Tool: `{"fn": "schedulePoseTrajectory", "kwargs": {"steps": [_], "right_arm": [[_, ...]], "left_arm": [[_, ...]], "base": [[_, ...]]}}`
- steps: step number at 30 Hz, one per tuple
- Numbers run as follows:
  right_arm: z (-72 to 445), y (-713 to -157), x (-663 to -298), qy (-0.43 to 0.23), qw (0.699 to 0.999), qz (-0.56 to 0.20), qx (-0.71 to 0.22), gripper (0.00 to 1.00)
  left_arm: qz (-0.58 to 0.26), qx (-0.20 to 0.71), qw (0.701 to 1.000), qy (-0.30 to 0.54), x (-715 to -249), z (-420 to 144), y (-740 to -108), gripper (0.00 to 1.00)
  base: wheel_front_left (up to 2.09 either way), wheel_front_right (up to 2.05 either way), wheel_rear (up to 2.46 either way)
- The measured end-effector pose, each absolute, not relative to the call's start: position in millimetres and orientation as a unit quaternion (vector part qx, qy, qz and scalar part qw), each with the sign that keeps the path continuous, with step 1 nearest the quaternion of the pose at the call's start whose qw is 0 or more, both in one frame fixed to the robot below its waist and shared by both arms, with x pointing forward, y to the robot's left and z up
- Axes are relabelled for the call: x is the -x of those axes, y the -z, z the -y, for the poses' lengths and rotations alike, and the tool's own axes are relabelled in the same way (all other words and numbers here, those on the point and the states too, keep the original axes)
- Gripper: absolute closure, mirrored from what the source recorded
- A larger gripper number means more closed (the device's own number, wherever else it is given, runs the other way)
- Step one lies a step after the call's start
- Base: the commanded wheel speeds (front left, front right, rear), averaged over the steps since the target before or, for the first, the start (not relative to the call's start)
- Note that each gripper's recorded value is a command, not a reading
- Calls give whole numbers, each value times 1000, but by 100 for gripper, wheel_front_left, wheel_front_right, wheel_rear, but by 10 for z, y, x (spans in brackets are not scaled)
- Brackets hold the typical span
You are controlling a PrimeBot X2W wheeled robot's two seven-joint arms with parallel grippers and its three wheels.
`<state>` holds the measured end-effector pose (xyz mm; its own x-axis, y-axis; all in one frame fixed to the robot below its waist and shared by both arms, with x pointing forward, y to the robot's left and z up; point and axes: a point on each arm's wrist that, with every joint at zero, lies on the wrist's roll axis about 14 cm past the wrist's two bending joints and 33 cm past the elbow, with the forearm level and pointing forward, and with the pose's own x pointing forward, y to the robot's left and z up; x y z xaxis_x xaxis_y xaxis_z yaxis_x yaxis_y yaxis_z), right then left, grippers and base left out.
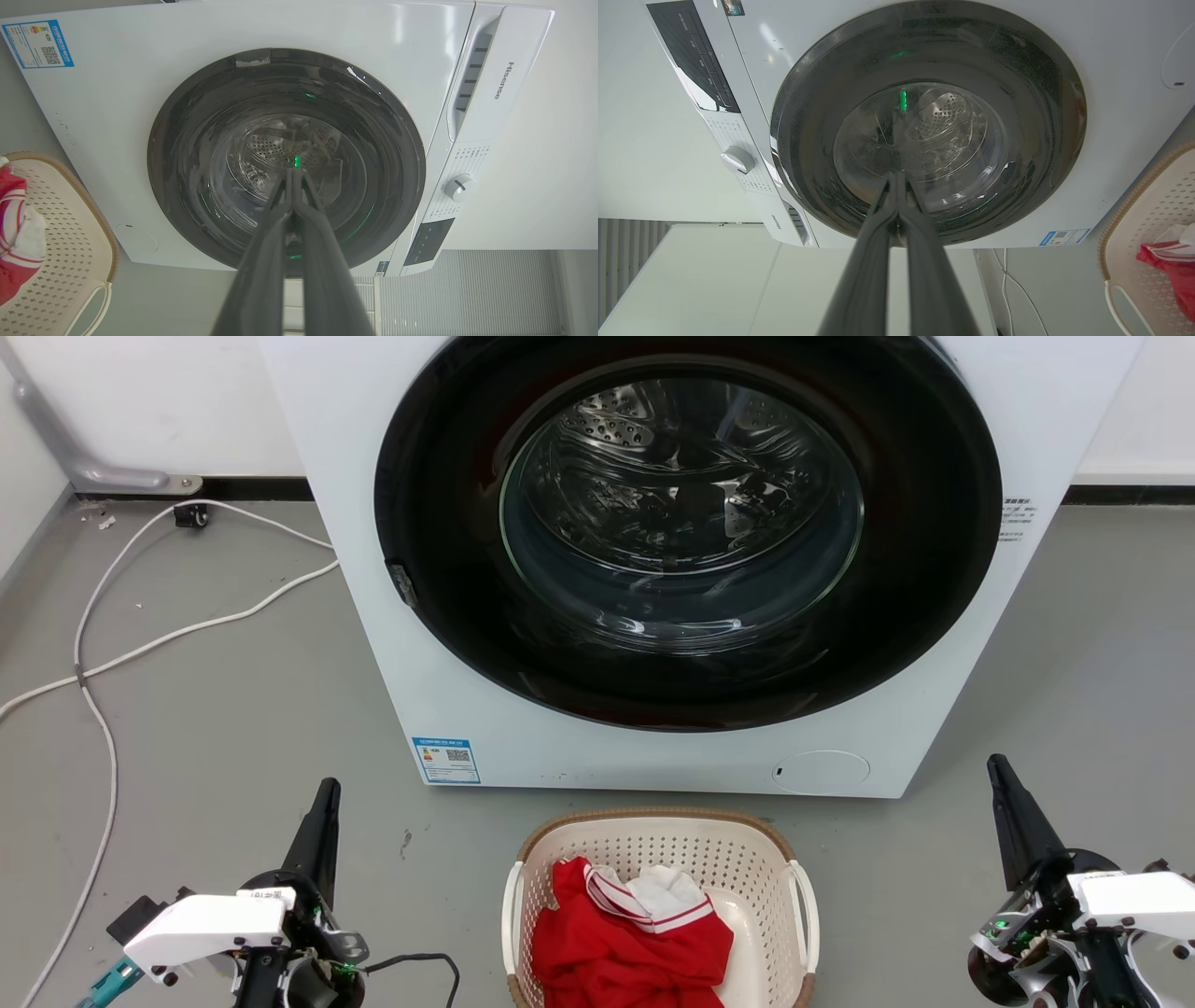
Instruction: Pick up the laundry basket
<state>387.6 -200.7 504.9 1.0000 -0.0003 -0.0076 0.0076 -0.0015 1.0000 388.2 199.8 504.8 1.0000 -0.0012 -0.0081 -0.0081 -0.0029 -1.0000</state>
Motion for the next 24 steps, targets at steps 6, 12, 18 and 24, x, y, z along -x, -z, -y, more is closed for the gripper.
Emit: {"fn": "schedulePoseTrajectory", "kwargs": {"steps": [6, 12, 18, 24], "right_arm": [[2007, -5048, -3876, 3, 707, -3, -708, 100], [2006, -5048, -3876, 3, 706, -3, -708, 100], [2006, -5048, -3876, 3, 706, -3, -708, 100], [2006, -5048, -3876, 3, 706, -3, -708, 100]], "left_arm": [[-3, 708, 706, -2, -3883, -1998, -5048, 100], [-3, 708, 706, -2, -3883, -1998, -5048, 100], [-3, 708, 706, -2, -3882, -1998, -5048, 100], [-3, 708, 706, -2, -3883, -1998, -5048, 100]], "base": [[0, 0, 0], [0, 0, 0], [0, 0, 0], [0, 0, 0]]}}
